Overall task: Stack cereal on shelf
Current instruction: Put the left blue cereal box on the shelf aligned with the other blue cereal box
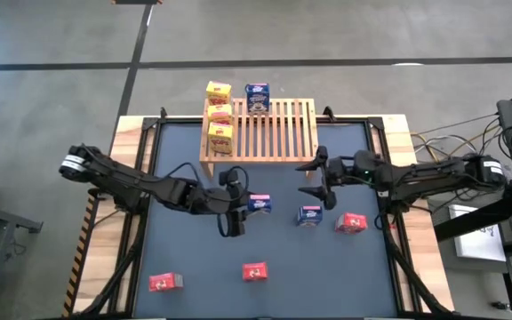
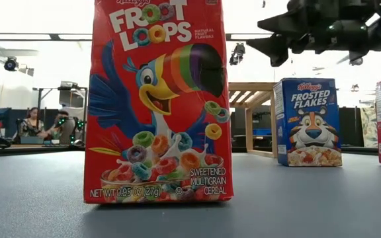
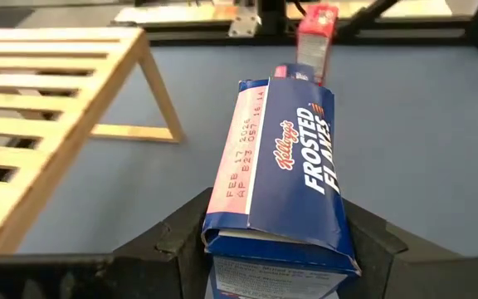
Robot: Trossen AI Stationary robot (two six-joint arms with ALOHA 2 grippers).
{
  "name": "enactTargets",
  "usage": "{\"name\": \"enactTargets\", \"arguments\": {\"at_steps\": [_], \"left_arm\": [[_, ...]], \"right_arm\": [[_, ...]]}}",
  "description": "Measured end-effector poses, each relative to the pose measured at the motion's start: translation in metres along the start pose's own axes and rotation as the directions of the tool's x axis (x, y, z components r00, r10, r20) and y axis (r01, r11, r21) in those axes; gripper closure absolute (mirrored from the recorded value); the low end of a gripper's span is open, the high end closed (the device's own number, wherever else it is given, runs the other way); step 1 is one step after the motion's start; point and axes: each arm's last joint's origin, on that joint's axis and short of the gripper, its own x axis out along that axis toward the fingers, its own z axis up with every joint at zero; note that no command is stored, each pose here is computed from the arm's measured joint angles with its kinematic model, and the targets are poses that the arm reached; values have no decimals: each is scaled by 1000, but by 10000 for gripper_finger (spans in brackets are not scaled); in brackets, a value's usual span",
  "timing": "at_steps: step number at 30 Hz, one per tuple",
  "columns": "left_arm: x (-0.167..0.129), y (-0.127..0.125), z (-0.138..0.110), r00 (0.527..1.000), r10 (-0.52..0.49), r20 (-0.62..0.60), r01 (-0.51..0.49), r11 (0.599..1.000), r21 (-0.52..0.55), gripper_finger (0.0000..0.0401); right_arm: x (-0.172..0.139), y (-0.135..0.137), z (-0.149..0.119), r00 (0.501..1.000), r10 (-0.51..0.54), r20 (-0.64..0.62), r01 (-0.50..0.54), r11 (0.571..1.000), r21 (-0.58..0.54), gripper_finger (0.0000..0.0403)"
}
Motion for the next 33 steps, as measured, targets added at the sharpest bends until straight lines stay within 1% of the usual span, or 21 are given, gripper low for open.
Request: {"name": "enactTargets", "arguments": {"at_steps": [3,7,10,16,20,28,31,33], "left_arm": [[-4,2,3,1000,18,19,-17,1000,-9,227],[-8,5,6,998,53,42,-53,998,-18,227],[-11,7,8,995,78,55,-77,997,-26,227],[-12,7,8,995,81,58,-79,996,-33,227],[-12,7,8,995,81,57,-79,996,-34,227],[-12,7,8,995,80,57,-79,997,-25,227],[-12,8,7,995,91,49,-90,996,-17,227],[-12,9,7,992,117,47,-117,993,-13,227]], "right_arm": [[14,-2,-3,999,-36,-36,37,999,21,78],[34,-3,-4,997,-21,-68,23,999,28,51],[49,-3,-6,996,-10,-90,13,999,33,42],[74,-5,-14,990,7,-141,-1,999,43,42],[84,-6,-20,987,8,-163,-2,999,39,42],[89,-2,-22,986,30,-166,-24,999,36,47],[88,1,-23,980,75,-184,-63,995,72,51],[87,2,-24,976,109,-188,-91,991,101,53]]}}
